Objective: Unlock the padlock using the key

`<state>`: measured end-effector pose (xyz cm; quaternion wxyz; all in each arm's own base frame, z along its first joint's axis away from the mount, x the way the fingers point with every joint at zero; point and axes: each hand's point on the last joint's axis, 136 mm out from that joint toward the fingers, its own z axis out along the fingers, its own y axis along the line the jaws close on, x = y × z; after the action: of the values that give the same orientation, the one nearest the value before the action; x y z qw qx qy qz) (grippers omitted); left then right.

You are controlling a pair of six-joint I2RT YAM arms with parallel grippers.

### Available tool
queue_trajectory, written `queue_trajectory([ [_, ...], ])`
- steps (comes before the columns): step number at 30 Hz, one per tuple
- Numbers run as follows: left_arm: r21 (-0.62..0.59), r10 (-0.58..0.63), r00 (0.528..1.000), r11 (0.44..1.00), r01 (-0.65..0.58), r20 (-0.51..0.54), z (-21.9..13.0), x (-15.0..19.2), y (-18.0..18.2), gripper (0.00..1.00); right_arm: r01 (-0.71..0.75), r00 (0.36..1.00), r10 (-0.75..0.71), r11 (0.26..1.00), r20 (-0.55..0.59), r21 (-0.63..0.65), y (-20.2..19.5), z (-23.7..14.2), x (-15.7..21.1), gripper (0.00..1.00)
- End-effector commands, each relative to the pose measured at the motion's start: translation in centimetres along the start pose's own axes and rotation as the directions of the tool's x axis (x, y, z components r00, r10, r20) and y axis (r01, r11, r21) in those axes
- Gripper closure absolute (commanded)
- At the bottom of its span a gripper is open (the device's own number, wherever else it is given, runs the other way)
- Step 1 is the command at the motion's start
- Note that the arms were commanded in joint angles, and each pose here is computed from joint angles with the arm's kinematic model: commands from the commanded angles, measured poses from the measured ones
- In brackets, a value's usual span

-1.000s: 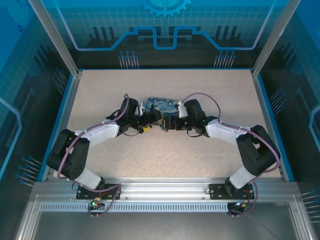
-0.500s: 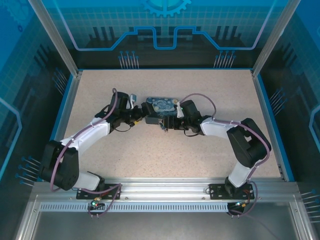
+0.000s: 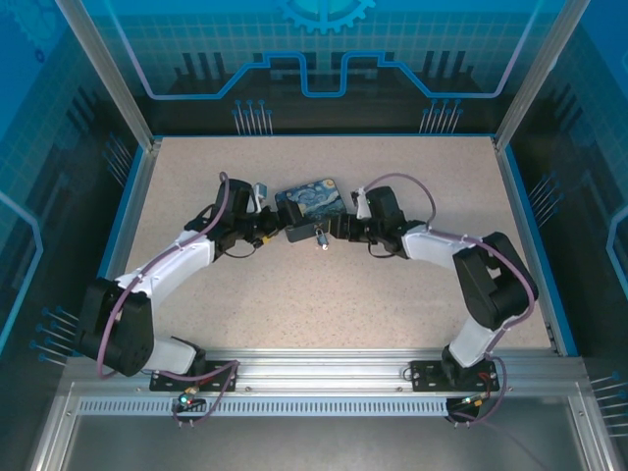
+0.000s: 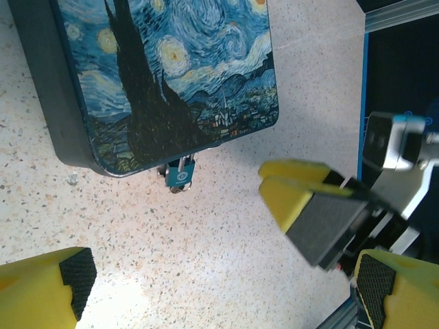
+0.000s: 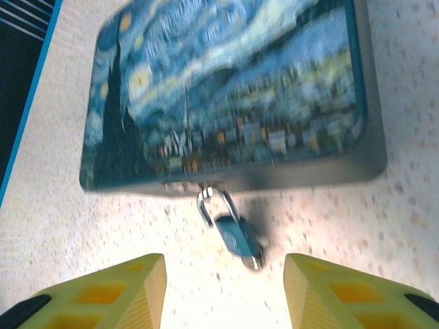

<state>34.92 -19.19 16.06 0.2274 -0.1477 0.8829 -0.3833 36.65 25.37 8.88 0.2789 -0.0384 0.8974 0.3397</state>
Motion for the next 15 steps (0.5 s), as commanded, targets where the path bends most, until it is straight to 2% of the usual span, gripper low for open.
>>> queue_trajectory([
  [1, 0.003, 0.021, 1.000, 1.000, -0.022, 0.019, -0.2, -1.0, -0.7, 0.01, 0.027, 1.000, -0.026, 0.999, 0.013, -0.022, 0.0, -0.2, 1.4, 0.51],
  [4, 0.003, 0.030, 0.999, 1.000, -0.030, 0.013, 0.0, -1.1, -0.9, 0.01, 0.052, 0.999, -0.053, 0.998, -0.008, -0.019, -0.7, 0.3, 2.2, 0.52],
  [15, 0.006, 0.039, 0.999, 0.999, -0.039, -0.004, 0.2, -1.1, -1.1, 0.01, 0.139, 0.989, -0.142, 0.987, -0.037, -0.075, -0.3, 3.0, 2.0, 0.56],
])
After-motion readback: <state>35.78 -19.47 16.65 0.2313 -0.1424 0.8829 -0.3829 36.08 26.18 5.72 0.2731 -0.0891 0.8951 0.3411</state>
